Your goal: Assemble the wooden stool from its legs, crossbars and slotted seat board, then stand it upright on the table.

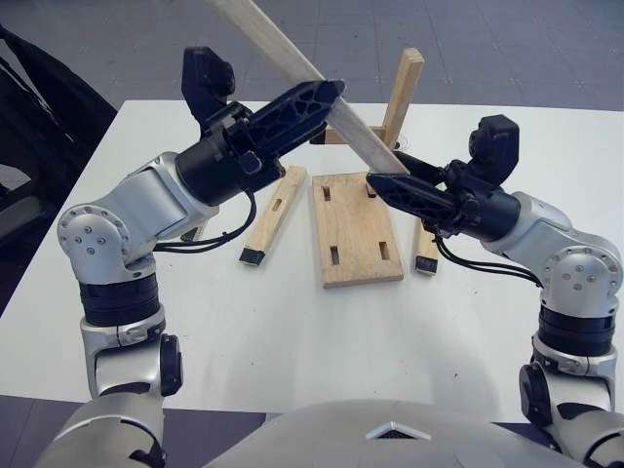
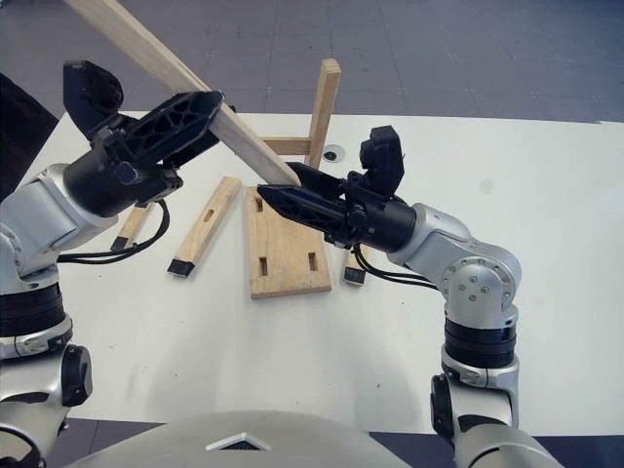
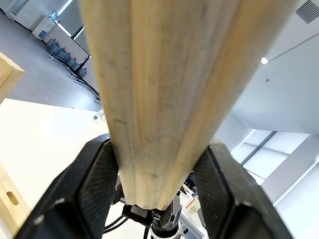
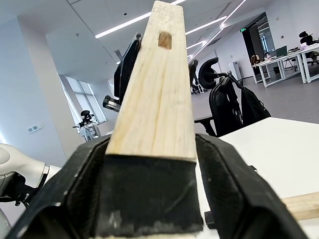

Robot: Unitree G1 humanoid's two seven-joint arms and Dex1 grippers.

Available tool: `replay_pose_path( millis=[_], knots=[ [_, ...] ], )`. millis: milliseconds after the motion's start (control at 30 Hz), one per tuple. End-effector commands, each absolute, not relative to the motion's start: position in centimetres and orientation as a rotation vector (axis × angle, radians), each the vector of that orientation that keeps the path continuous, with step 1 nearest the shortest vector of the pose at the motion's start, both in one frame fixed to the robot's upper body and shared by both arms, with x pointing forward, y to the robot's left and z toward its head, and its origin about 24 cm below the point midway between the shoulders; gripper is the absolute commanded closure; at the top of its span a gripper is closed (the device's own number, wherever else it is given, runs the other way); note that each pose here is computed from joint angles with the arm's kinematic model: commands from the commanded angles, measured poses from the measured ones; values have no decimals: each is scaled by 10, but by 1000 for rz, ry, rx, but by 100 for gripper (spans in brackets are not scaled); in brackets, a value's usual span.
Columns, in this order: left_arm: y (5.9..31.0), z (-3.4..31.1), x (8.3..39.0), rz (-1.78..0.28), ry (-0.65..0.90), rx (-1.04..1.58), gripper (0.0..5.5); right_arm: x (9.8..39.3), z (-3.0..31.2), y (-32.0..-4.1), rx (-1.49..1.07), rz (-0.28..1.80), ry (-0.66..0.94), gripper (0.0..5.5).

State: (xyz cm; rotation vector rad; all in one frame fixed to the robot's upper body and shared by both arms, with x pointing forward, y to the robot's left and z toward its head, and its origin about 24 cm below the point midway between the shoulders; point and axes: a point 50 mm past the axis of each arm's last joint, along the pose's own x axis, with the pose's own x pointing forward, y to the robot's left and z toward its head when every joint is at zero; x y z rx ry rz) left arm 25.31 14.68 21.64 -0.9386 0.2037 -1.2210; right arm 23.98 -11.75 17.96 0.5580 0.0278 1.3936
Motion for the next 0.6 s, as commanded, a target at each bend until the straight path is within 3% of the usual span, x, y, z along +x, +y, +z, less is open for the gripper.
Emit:
replay_pose_path(
  millis=[33,67,267,467,600],
  knots=[
    [154,220,259,-1186,159,-936,336,241,173,-120,527,1369,68,194],
    [159,221,261,-1164,144,-912,336,241,168,-124,501,1354,89,174],
    [205,230,275,-982,50,-649,336,253,109,-169,241,1063,366,172],
    [197,186,272,-906,194,-287,337,264,71,-150,-24,901,502,172],
    [191,168,268,-887,204,-280,337,273,63,-141,-185,820,521,172]
  ],
)
